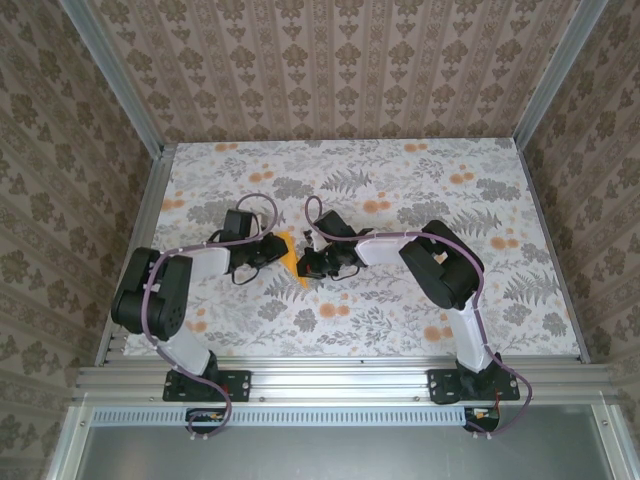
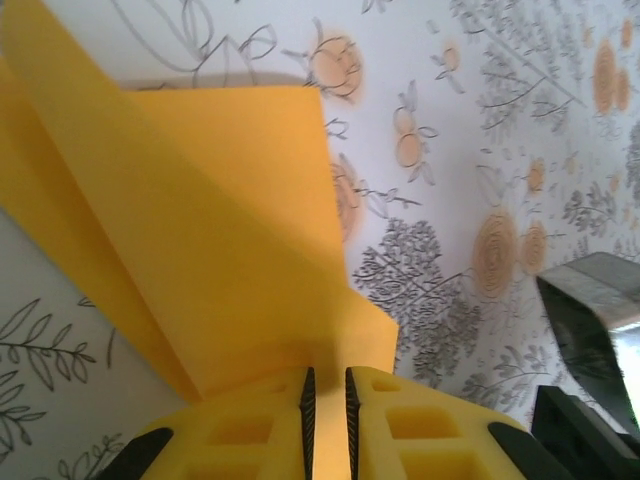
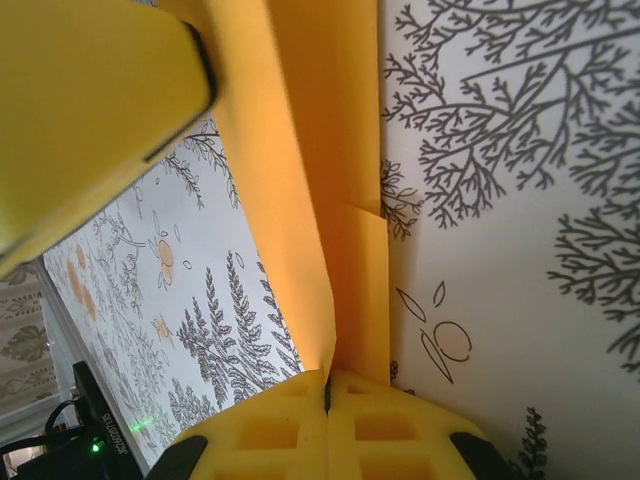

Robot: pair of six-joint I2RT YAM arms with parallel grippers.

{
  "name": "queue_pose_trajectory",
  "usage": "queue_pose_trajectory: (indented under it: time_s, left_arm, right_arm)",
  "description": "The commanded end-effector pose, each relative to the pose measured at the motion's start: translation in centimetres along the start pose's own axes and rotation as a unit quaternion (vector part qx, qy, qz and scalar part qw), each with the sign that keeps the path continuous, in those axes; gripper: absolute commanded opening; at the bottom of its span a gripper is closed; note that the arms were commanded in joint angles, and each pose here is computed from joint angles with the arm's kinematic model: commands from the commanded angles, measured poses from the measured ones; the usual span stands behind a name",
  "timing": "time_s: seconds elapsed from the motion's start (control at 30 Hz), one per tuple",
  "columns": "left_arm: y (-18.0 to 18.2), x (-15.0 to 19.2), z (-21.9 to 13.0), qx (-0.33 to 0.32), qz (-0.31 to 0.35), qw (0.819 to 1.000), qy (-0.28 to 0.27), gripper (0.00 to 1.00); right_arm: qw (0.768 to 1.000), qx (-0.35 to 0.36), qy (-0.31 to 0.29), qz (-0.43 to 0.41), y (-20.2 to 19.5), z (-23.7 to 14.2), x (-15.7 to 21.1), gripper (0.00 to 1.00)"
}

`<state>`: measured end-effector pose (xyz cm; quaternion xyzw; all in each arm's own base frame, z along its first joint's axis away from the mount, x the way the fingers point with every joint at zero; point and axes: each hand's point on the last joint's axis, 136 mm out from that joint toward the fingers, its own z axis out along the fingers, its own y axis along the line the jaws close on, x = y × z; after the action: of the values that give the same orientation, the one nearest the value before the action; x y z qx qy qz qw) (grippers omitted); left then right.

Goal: Fold a paper plane with a square sheet of paper (pick it up from the middle)
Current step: Fold the wing for the fifth time at the center of the table.

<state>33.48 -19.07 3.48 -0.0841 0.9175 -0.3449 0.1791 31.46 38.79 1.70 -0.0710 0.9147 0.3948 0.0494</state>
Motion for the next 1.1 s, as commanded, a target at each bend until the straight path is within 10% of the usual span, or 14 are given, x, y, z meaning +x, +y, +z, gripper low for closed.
queue_pose_trajectory:
  time_s: [0.0,1.07]
  left_arm:
    - [0.8,-0.3,0.4,-0.015,0.004,1.000,-0.003,0.18]
    - [6.3,-6.4,0.6,-0.093,0.020,0.995,-0.036,0.16]
  right_arm:
    - [0.998,0.041,0.036,0.041,-3.7,1.2,2.3,0.04]
    - [0.996,0.048,0.060,0.051,-4.9,1.1,4.1,0.03]
